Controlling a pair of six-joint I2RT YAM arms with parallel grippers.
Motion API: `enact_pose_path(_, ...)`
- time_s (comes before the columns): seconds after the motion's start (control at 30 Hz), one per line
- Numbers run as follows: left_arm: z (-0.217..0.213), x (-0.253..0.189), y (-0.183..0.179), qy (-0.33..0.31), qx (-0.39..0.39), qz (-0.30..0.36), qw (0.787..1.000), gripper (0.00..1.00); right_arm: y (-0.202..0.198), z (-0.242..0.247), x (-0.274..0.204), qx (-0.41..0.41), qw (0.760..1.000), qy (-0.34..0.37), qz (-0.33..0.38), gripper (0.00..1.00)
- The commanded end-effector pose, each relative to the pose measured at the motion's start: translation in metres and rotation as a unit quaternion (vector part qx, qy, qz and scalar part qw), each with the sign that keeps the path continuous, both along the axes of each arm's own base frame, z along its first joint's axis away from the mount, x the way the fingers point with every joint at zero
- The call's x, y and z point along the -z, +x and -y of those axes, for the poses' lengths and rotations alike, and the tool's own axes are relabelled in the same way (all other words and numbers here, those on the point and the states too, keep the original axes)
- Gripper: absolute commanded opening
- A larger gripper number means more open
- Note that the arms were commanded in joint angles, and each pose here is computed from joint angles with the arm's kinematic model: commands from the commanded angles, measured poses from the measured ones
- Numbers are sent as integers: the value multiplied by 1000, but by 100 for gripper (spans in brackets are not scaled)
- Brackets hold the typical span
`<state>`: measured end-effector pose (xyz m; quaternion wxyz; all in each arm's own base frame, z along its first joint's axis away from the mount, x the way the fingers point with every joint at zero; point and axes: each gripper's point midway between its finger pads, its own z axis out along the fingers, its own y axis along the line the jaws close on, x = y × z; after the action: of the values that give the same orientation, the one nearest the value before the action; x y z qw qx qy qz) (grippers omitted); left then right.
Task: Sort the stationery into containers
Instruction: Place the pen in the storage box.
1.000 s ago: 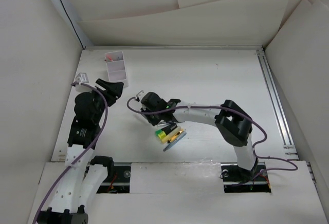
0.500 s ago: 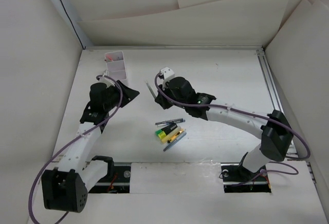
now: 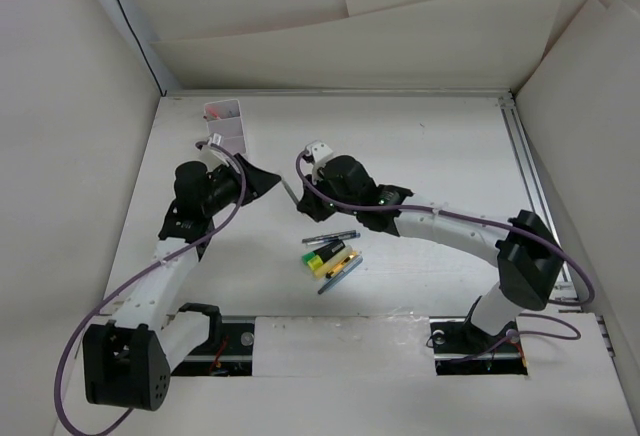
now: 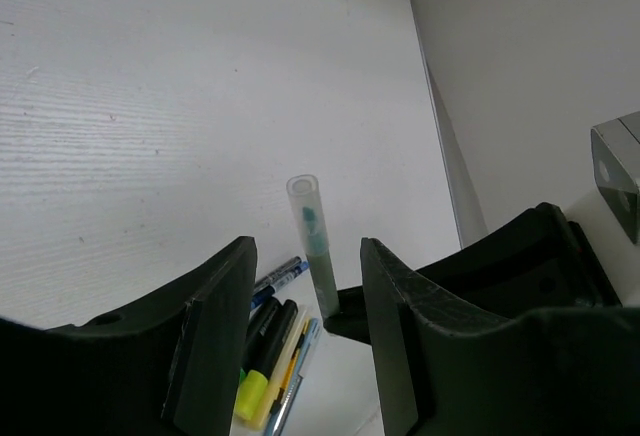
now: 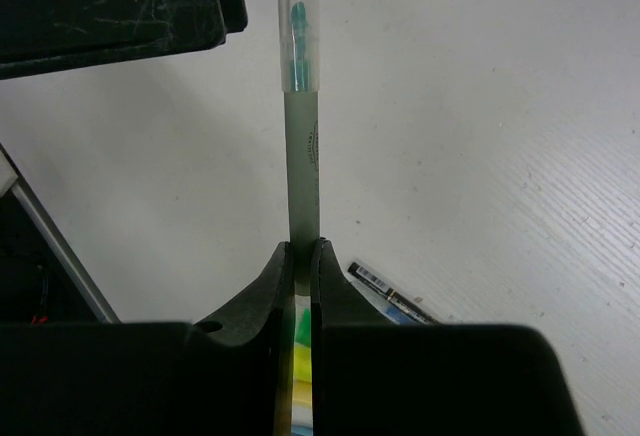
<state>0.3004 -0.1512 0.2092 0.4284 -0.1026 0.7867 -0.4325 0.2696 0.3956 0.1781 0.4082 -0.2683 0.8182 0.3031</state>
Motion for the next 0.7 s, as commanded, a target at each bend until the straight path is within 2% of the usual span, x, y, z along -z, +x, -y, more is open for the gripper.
enact_pose_path(0.0,8,-6,-1,-10,30,29,999,43,0,-17,-17,-23,999,40,8,0)
enact_pose_path(0.5,4,9,9,-1,10,3,1000,41,-18,-29,-23,-80,994,67,-6,0)
enact_pose_path(0.67,4,9,9,-1,10,3,1000,25,-18,-29,-23,-80,994,67,-6,0)
